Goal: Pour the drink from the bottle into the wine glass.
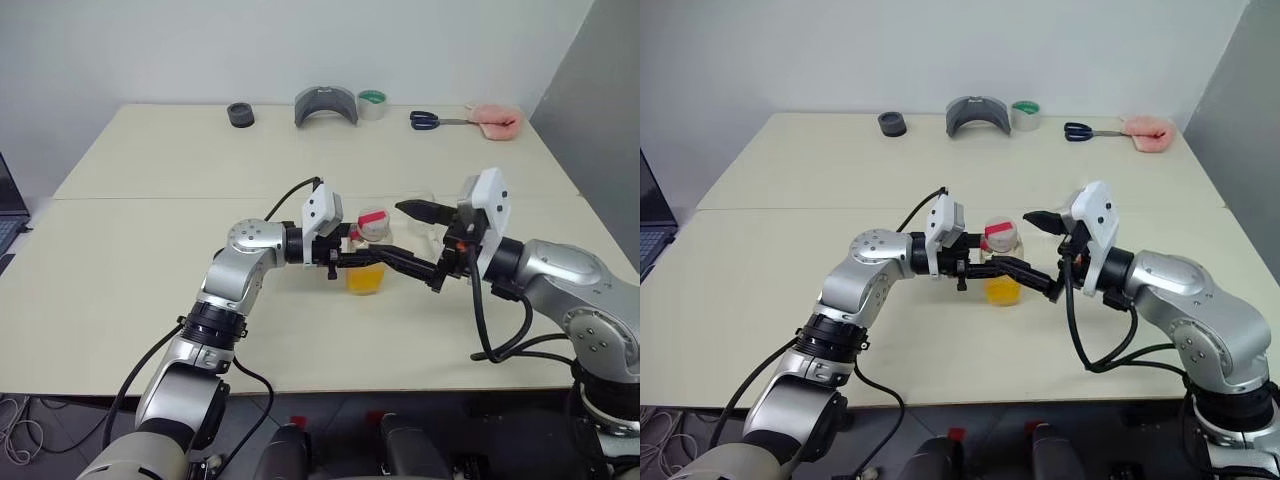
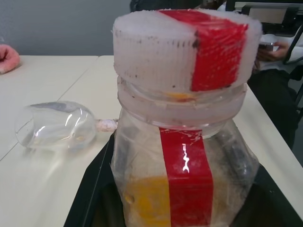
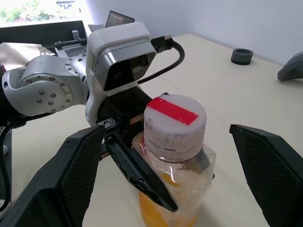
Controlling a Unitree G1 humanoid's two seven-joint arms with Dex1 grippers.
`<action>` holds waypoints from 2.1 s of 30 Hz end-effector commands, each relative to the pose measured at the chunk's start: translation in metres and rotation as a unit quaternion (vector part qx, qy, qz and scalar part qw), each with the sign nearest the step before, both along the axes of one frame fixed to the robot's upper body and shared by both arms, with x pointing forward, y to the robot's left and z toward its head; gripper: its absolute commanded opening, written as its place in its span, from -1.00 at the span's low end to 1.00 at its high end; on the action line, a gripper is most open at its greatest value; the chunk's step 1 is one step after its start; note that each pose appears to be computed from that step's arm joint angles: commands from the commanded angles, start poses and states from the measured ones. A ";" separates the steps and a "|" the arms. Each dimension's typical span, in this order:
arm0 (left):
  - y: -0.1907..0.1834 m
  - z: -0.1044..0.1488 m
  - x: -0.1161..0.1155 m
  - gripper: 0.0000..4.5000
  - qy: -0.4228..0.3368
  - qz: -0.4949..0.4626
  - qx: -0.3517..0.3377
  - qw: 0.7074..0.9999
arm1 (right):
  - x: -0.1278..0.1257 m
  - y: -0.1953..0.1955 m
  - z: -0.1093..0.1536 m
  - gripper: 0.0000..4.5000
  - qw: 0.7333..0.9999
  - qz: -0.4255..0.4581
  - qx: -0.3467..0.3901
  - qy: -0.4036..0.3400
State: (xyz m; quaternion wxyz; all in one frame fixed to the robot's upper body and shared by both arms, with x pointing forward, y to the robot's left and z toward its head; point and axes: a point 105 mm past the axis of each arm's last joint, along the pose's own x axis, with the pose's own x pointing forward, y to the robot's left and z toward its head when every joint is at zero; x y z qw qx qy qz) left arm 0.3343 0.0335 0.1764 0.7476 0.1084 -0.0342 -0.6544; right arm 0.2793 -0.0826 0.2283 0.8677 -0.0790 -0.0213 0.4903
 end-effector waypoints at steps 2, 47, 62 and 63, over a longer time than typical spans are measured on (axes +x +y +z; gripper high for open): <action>-0.003 0.013 -0.006 -0.19 -0.022 -0.016 -0.014 1.000 | 0.003 0.005 0.009 1.00 1.000 0.008 0.014 -0.015; 0.002 0.006 -0.009 -0.19 -0.015 0.003 -0.016 1.000 | 0.021 -0.061 0.017 -0.23 0.985 -0.152 0.066 -0.050; 0.017 0.012 -0.001 -0.19 -0.014 0.052 -0.035 0.998 | 0.006 -0.155 -0.099 0.52 0.940 -0.337 0.005 0.061; 0.019 0.014 0.002 -0.19 -0.017 0.062 -0.040 0.997 | 0.005 -0.155 -0.099 0.67 0.941 -0.334 0.006 0.063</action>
